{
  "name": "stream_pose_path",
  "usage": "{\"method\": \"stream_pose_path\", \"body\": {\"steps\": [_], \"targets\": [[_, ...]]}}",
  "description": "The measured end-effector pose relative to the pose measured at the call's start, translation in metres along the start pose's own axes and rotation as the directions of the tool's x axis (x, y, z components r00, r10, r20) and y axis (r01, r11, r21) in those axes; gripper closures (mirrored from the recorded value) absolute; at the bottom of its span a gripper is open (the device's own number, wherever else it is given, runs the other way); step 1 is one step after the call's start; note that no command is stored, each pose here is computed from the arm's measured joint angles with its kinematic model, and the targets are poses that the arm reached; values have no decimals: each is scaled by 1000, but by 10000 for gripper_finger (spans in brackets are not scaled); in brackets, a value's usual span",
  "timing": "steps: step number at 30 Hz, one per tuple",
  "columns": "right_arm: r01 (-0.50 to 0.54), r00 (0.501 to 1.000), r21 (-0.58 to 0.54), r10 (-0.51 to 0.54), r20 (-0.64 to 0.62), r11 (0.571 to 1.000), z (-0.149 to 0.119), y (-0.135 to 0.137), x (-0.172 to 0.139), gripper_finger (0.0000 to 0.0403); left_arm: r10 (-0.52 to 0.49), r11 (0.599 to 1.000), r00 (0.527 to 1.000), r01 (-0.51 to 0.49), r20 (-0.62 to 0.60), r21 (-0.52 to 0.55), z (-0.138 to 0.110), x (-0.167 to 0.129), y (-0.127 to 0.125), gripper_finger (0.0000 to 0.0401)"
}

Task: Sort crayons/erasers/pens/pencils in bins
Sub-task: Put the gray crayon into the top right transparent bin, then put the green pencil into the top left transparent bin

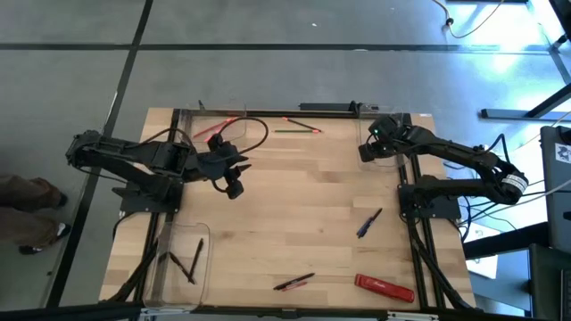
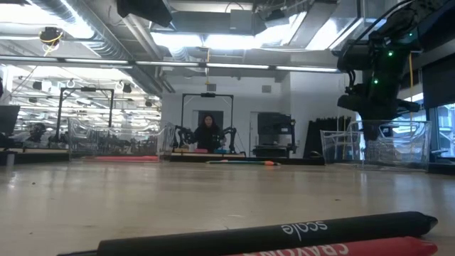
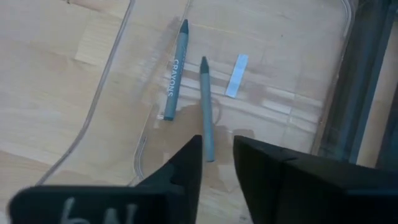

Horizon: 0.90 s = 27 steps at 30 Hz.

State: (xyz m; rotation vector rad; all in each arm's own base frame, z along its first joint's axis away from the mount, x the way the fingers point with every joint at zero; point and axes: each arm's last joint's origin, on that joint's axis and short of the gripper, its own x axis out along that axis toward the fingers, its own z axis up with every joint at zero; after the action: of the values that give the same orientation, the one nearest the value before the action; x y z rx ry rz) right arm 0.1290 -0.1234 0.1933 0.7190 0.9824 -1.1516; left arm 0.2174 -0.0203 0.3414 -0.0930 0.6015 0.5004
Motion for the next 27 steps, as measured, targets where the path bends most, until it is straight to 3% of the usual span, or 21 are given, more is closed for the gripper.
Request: {"method": "stream_pose_path", "body": {"steps": [8, 12, 16, 19, 22, 25, 27], "targets": [[-3, 1000, 17, 3, 7, 1000, 2, 1, -2, 262, 2, 1000, 1000, -2, -6, -6, -1, 0, 0, 309], [-92, 995, -110, 96, 30, 990, 15, 7, -16, 262, 4, 1000, 1000, -4, -10, -13, -1, 0, 0, 309], [-188, 971, -292, 222, 86, 938, 31, 21, -39, 268, 10, 998, 1000, -10, -10, -64, -1, 1, 2, 309], [-233, 930, -464, 335, 150, 855, 42, 34, -59, 272, 19, 995, 1000, -20, -11, -96, 0, 2, 4, 309], [-257, 851, -662, 489, 190, 704, 48, 49, -72, 272, 29, 994, 1000, -30, -12, -103, 1, 3, 6, 309], [-248, 764, -789, 614, 198, 562, 52, 63, -76, 273, 43, 993, 999, -44, -13, -111, 2, 5, 9, 309], [-252, 741, -813, 645, 186, 525, 55, 70, -71, 273, 52, 992, 999, -53, -13, -117, 2, 6, 11, 309]]}}
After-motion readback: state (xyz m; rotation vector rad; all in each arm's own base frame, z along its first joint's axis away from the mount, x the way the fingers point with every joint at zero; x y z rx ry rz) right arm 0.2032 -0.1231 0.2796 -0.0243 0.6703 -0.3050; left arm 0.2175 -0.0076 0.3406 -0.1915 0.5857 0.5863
